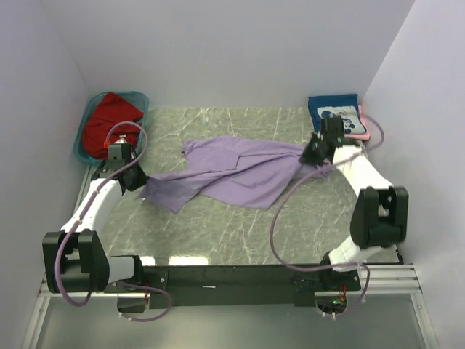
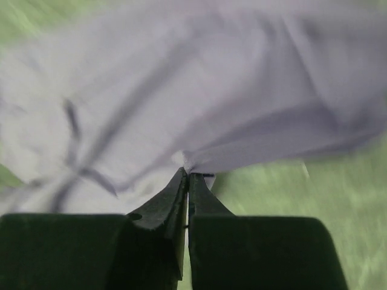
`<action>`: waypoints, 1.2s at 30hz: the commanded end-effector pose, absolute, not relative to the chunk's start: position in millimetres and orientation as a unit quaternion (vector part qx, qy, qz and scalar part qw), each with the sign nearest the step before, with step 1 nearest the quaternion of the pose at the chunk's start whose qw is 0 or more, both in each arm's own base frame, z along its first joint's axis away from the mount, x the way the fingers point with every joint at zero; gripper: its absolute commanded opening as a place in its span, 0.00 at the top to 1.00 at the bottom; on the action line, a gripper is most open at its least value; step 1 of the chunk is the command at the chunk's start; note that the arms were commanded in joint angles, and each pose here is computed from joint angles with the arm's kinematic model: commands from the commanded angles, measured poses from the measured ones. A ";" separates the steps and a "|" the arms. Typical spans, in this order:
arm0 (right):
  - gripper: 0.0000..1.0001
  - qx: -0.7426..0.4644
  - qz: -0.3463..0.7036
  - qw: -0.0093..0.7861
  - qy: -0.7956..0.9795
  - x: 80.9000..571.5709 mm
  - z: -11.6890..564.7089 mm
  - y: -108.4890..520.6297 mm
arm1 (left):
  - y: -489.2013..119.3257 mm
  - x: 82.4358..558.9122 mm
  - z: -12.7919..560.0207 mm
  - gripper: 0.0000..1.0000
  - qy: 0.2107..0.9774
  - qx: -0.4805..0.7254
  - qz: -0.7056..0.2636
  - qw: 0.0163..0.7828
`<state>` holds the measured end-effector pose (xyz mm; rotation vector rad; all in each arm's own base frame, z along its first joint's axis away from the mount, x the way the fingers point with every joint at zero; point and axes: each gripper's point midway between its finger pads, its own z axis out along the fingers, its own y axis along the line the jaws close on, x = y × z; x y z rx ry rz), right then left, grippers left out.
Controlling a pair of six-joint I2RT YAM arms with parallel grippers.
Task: Fold and stack the t-shirts
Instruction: Flatten the tshirt out
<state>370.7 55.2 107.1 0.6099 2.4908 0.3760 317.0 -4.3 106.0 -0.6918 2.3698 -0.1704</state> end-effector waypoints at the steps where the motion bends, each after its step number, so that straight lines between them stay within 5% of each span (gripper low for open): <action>1: 0.96 0.223 0.146 0.290 0.919 416.9 129.4 60.4 | 8.0 325.6 112.3 0.99 0.893 -0.279 -0.047 0.349; 5: 0.49 0.213 0.156 0.318 0.911 456.9 146.2 69.3 | 7.6 325.2 107.6 0.99 0.896 -0.280 -0.049 0.341; 7: 0.43 0.183 0.148 0.324 0.916 455.7 152.7 75.5 | 7.3 325.2 103.2 0.99 0.899 -0.281 -0.048 0.334; 17: 0.36 0.195 0.220 0.276 0.915 354.9 92.8 104.8 | 6.4 324.1 101.5 0.95 0.899 -0.280 -0.051 0.333; 29: 0.29 0.251 0.296 0.234 0.891 349.7 45.2 120.7 | 25.6 320.8 119.8 0.30 0.878 -0.298 -0.011 0.375; 36: 0.42 0.240 0.299 0.218 0.897 350.5 30.4 124.7 | 23.2 322.0 125.5 0.34 0.874 -0.296 -0.020 0.385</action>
